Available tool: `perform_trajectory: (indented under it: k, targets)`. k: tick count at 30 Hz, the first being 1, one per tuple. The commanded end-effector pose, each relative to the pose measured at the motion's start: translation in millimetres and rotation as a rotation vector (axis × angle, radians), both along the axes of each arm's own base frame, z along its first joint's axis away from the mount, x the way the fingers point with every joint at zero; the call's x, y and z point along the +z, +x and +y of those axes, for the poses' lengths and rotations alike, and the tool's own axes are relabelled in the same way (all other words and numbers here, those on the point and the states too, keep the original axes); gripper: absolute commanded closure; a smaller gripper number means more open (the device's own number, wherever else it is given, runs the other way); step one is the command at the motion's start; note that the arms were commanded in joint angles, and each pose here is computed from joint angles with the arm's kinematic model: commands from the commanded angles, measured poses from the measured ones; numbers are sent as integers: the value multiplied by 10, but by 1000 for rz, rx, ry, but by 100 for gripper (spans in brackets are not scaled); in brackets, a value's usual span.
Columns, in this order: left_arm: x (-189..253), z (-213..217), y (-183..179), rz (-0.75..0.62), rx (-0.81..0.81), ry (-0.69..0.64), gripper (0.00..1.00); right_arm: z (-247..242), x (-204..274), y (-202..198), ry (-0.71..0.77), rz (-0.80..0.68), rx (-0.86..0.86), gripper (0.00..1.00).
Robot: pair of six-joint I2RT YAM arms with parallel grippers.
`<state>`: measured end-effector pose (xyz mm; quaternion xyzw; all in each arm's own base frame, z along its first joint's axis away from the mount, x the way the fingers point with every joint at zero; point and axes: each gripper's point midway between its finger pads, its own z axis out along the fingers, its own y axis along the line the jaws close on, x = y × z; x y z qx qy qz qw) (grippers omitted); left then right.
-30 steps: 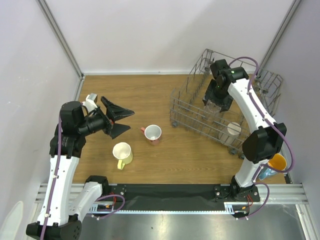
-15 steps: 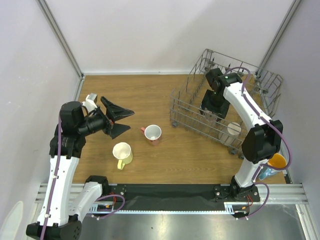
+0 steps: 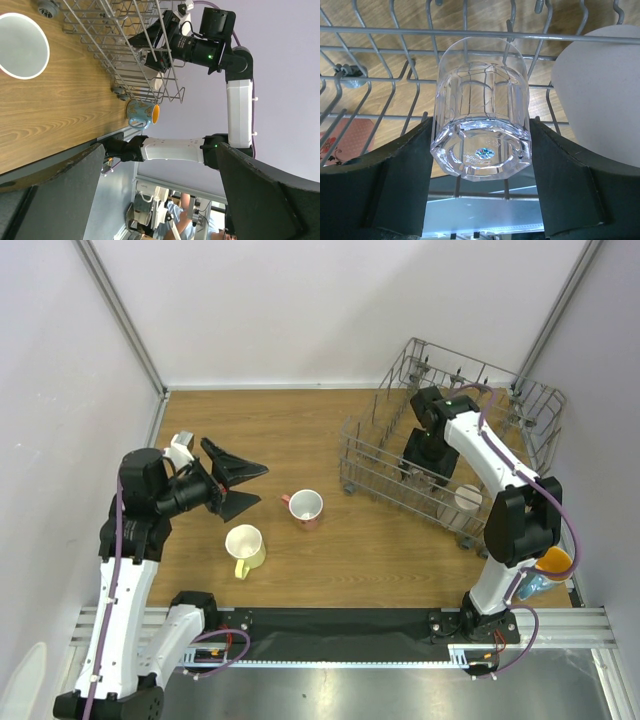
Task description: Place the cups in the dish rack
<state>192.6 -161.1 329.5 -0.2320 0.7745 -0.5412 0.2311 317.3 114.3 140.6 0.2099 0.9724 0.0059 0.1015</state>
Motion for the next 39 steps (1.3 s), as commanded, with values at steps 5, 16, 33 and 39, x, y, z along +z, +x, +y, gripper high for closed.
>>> perform_trajectory:
  k: [5, 16, 33, 39]
  targets:
    - [54, -2, -7, -14, 1, -24, 1, -5, -126, 25, -2, -8, -9, 100]
    - [53, 3, 12, -6, 12, -30, 1, -9, -209, 31, -4, -2, -8, 88]
    - [16, 11, 9, 10, 18, -24, 1, -24, -147, 29, -1, -30, 8, 38]
    - [-11, 15, 10, 24, 18, -15, 1, -22, 10, 54, 3, -53, 17, 9]
